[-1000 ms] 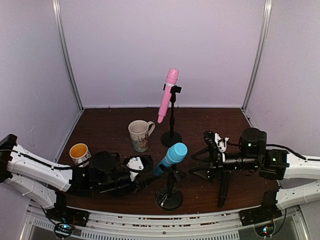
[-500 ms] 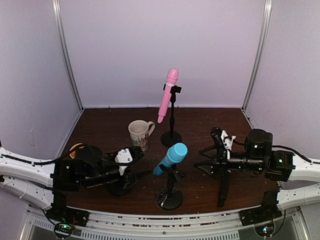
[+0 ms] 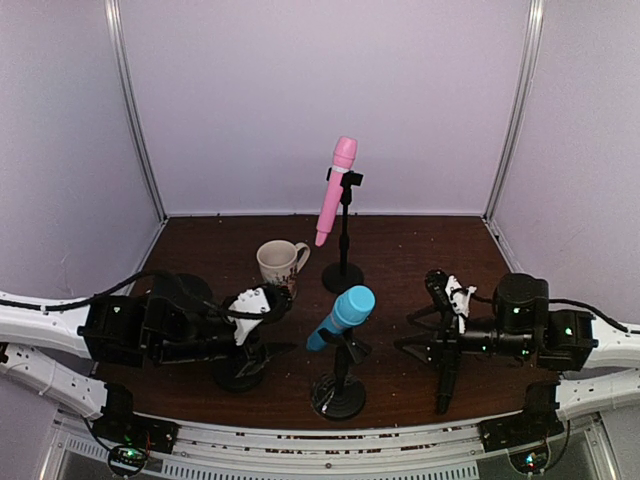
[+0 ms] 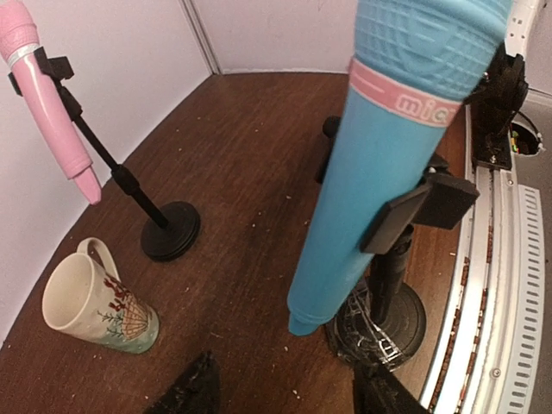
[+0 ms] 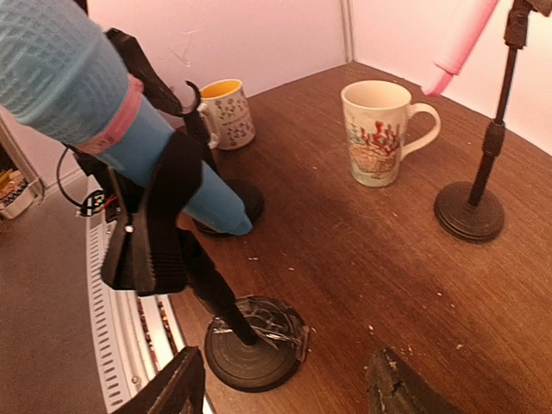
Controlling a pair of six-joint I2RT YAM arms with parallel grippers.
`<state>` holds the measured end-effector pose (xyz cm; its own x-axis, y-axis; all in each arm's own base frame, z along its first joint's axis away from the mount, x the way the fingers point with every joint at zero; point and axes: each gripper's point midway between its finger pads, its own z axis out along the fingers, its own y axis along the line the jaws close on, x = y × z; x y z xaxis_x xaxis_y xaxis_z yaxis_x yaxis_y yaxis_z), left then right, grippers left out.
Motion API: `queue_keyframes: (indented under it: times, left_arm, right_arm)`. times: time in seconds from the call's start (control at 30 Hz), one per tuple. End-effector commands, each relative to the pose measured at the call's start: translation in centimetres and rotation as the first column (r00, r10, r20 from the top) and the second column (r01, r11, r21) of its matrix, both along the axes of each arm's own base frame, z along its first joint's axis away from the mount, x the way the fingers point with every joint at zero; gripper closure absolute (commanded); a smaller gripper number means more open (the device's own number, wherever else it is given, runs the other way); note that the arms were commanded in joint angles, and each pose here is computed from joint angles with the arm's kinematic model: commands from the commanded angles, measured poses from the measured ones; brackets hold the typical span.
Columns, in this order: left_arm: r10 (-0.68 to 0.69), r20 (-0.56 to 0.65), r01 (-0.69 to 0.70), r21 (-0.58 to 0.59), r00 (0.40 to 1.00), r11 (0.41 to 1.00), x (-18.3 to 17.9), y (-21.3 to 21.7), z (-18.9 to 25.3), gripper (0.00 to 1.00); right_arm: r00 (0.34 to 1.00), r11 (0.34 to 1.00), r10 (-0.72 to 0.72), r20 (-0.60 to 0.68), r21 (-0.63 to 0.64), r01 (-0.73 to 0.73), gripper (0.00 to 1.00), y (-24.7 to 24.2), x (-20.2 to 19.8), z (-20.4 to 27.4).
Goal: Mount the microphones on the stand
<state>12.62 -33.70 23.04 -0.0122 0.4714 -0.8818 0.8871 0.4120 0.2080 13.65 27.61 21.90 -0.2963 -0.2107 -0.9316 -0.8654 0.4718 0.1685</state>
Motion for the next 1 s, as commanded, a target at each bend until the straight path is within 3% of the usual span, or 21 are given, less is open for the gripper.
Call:
queue_keyframes:
  times: [0.0, 0.1, 0.23, 0.3, 0.37, 0.43, 0.5, 0.6, 0.73, 0.97]
  left_arm:
    - [0.158, -0.033, -0.158, 0.003, 0.987, 0.987, 1.5, 2.2, 2.2, 0.46]
    - [0.242, -0.038, -0.242, 0.012, 0.970, 0.970, 2.4, 3.2, 2.9, 0.45]
    - [0.343, -0.045, -0.341, 0.047, 0.938, 0.939, 3.3, 4.9, 3.0, 0.45]
    - [0.286, -0.059, -0.283, 0.056, 0.956, 0.957, 2.5, 4.6, 2.9, 0.45]
    - [0.178, -0.070, -0.176, 0.030, 0.982, 0.984, 0.9, 3.7, 2.8, 0.45]
    - [0.082, -0.026, -0.082, -0.017, 0.996, 0.996, -0.7, 3.2, 3.3, 0.44]
    - [0.054, -0.006, -0.054, -0.029, 0.999, 0.998, -1.2, 3.0, 3.0, 0.42]
    - [0.048, 0.020, -0.048, -0.019, 0.999, 0.999, -1.1, 2.7, 2.9, 0.42]
    - [0.026, 0.047, -0.025, -0.020, 0.999, 0.999, -1.0, 1.3, 2.6, 0.41]
    - [-0.073, 0.137, 0.100, -0.198, 0.988, 0.975, -1.9, -2.3, 6.6, 0.36]
  right_arm:
    - [0.979, 0.978, -0.203, 0.004, -0.046, 0.203, 0.35, -2.3, 2.5, 0.0]
    - [0.910, 0.908, -0.414, -0.039, -0.094, 0.409, 0.35, -5.0, 4.6, 0.3]
    - [0.903, 0.910, -0.409, -0.129, -0.127, 0.394, 0.34, -4.7, 4.0, -1.1]
    - [0.903, 0.915, -0.397, -0.161, -0.144, 0.377, 0.33, -4.6, 3.4, -2.0]
    - [0.912, 0.930, -0.365, -0.186, -0.123, 0.347, 0.33, -4.3, 2.8, -2.4]
    - [0.954, 0.977, -0.213, -0.212, -0.030, 0.211, 0.32, -2.7, 0.8, -1.3]
    - [0.978, 0.991, -0.079, -0.192, 0.094, 0.098, 0.31, -1.3, -1.0, 0.7]
    - [0.993, 0.983, 0.001, -0.122, 0.184, 0.022, 0.23, -0.2, -2.6, 3.0]
    - [0.998, 0.988, 0.020, -0.063, 0.155, -0.010, 0.18, 1.5, -3.0, 4.4]
    - [0.994, 0.988, 0.113, 0.004, 0.107, -0.113, 0.17, 5.3, -4.5, 6.2]
